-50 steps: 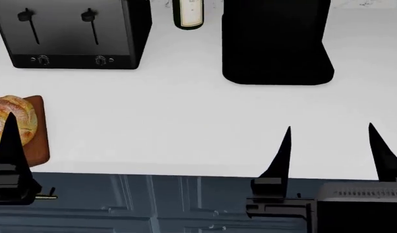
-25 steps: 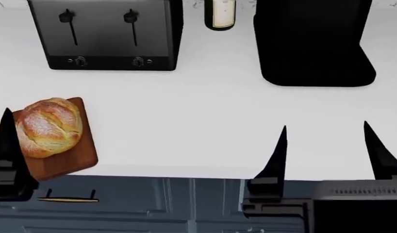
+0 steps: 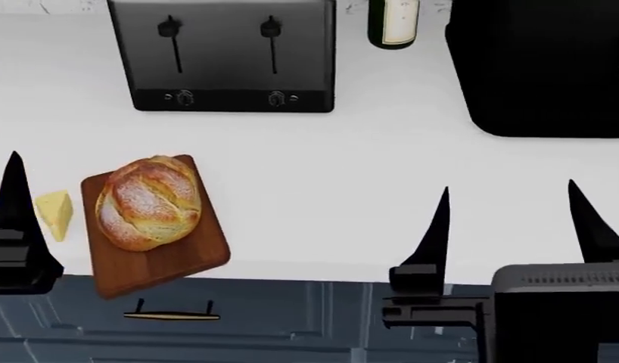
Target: Pick up the wedge of cheese and place it on the slice of bread to prepare a simple cheese on bread dish.
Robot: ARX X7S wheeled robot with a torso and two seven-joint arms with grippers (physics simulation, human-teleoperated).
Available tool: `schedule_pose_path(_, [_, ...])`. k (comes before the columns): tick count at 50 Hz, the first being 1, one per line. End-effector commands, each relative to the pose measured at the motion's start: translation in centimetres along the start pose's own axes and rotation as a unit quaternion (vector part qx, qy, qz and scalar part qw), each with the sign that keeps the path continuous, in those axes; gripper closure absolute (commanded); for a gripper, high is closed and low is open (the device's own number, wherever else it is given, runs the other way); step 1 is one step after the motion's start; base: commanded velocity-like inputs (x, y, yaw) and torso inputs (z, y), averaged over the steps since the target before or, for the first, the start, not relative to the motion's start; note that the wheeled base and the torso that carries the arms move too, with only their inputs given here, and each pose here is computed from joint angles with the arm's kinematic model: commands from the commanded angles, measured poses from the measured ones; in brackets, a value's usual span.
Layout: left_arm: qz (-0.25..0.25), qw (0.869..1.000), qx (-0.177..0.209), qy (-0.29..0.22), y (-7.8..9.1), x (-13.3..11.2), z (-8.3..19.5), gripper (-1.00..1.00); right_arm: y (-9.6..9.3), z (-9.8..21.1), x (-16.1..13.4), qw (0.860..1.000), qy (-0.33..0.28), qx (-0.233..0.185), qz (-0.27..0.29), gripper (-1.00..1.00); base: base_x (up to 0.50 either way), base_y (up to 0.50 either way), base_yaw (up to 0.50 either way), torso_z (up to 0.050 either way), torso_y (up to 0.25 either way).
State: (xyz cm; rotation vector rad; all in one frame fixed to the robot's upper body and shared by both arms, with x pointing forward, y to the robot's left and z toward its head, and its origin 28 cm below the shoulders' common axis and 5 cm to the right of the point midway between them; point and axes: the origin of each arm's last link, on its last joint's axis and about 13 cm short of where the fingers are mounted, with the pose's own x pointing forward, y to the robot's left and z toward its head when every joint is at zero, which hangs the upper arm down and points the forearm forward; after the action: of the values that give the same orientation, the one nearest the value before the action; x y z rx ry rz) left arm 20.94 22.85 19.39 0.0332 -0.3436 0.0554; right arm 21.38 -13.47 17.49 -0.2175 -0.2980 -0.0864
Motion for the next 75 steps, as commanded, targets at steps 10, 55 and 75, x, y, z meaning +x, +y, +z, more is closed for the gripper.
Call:
schedule_pose_path(10, [-0.001, 1.000, 0.001, 0.002, -0.04, 0.11, -0.62, -1.00, 0.20, -0.65, -0.27, 1.000, 0.005, 0.002, -0.001, -1.00, 0.02, 0.27, 0.00, 0.000, 0.000])
schedule_pose_path(55, [-0.003, 1.000, 0.003, -0.001, -0.03, -0.05, -0.57, -1.00, 0.22, -0.92, -0.63, 1.000, 0.007, -0.001, -0.003, -1.00, 0.02, 0.27, 0.00, 0.000, 0.000])
schedule_pose_path(75, [-0.004, 1.000, 0.004, 0.000, -0.03, -0.13, -0.62, -1.00, 0.23, -0.95, -0.65, 1.000, 0.007, 0.001, -0.003, -1.00, 0.02, 0.27, 0.00, 0.000, 0.000])
